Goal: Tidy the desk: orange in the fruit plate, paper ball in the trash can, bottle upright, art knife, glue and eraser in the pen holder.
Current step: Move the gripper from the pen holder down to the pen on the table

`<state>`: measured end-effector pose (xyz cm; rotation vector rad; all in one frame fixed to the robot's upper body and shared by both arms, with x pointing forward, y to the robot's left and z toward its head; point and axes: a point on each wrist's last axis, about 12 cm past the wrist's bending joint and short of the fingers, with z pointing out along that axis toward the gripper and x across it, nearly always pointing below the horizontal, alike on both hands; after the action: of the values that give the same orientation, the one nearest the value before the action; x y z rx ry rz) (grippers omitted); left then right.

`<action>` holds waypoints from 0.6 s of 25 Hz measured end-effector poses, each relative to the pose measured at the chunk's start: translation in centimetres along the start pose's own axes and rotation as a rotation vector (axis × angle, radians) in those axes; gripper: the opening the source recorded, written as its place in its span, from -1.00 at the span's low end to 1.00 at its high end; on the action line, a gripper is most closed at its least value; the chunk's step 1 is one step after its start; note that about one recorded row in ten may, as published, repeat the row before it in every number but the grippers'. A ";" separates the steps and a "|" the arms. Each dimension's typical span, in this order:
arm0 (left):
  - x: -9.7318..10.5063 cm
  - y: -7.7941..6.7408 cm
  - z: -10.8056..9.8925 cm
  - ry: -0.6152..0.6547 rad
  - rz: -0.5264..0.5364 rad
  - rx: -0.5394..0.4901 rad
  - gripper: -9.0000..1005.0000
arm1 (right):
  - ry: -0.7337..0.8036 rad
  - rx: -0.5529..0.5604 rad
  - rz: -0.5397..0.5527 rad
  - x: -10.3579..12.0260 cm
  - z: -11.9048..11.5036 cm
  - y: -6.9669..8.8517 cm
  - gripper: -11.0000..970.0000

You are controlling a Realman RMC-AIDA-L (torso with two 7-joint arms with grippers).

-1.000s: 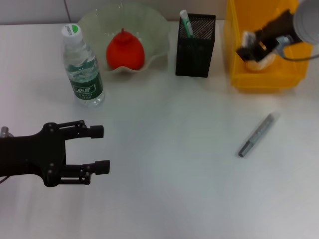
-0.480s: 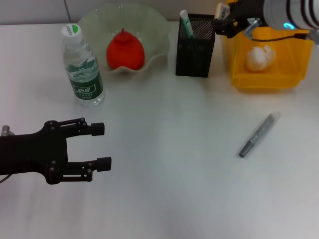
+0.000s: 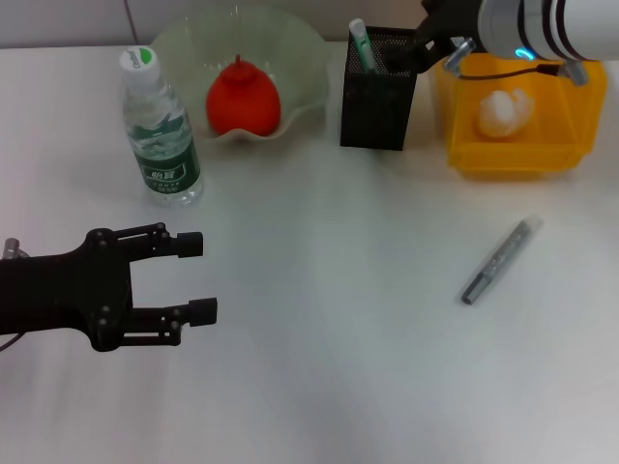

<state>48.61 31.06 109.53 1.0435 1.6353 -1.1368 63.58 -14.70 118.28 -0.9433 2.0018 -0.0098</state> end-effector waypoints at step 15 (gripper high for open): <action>-0.5 0.3 0.0 0.024 0.038 -0.003 0.63 | 0.100 -0.127 0.096 2.3 -7.4 1.0 0.69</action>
<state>49.06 31.03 109.91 1.0854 1.6284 -1.1009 56.85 -17.88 120.70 -0.9416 2.1586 0.1272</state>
